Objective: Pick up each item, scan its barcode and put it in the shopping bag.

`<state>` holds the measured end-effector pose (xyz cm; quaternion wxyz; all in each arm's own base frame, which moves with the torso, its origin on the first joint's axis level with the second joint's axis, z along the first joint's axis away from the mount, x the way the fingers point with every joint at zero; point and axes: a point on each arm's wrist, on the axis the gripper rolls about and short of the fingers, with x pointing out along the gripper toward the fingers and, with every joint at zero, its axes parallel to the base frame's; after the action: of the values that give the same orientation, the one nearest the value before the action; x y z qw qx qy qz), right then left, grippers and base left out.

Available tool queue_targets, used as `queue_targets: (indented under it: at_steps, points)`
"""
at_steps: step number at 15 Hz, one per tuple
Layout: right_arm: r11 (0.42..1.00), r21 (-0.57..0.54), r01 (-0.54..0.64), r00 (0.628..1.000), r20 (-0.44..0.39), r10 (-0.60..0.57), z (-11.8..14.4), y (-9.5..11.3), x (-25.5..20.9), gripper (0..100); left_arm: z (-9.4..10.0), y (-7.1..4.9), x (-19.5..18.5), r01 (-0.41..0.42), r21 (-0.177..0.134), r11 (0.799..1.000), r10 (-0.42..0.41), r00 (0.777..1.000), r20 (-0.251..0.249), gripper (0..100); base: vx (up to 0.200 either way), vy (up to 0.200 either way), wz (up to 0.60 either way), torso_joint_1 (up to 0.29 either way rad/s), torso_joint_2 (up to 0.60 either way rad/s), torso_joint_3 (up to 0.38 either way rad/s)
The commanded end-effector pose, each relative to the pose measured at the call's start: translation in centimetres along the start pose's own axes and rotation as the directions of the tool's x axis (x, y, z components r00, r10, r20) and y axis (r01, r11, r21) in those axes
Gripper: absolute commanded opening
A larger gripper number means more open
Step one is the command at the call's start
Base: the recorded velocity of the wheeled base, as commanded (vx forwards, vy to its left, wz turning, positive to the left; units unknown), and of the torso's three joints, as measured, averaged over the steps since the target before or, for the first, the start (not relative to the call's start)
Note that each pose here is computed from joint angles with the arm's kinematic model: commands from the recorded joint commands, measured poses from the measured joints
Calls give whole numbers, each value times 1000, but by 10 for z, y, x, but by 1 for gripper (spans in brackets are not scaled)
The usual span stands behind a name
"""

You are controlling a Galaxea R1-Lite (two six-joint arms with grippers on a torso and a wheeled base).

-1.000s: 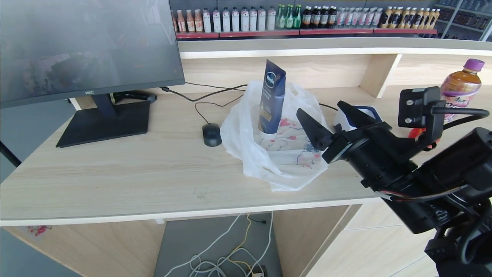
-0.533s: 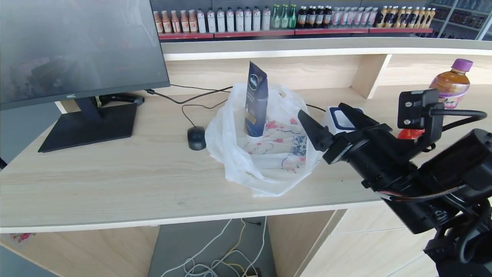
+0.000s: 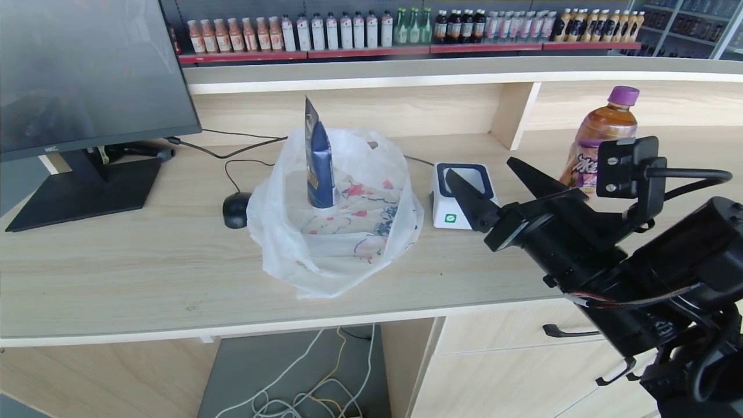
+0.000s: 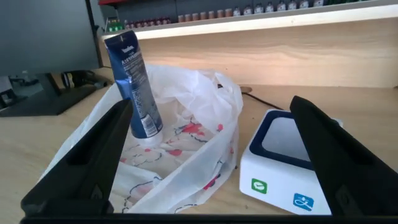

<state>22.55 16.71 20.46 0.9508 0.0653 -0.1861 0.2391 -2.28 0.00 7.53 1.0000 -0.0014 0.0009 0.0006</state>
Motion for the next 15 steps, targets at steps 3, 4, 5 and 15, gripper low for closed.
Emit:
queue_targets:
  at_steps: [3, 4, 5, 15]
  points:
    - [1000, -1, -1, 1000, -6, 1, -2, 0, 0, 100, 0, 0, 0, 0, 0, 1000, 0, 1000, 0, 100, 0, -200, 0, 2, 2, 6]
    - [1000, -1, -2, 1000, -12, 2, -3, 0, -1, 100, 0, 0, 0, 0, 0, 1000, 0, 1000, 0, 100, 0, -200, 0, 2, 7, 2]
    - [1000, -1, -4, 1000, -15, 4, -3, 1, -2, 100, 0, 0, 0, 0, 0, 1000, 0, 1000, 0, 100, 0, -200, 0, 2, 12, 7]
    - [999, 8, -33, 999, -31, 33, -6, 9, -6, 100, 0, 0, 0, 1, 0, 1000, -1, 1000, 0, 100, 0, -200, 0, 2, 2, 2]
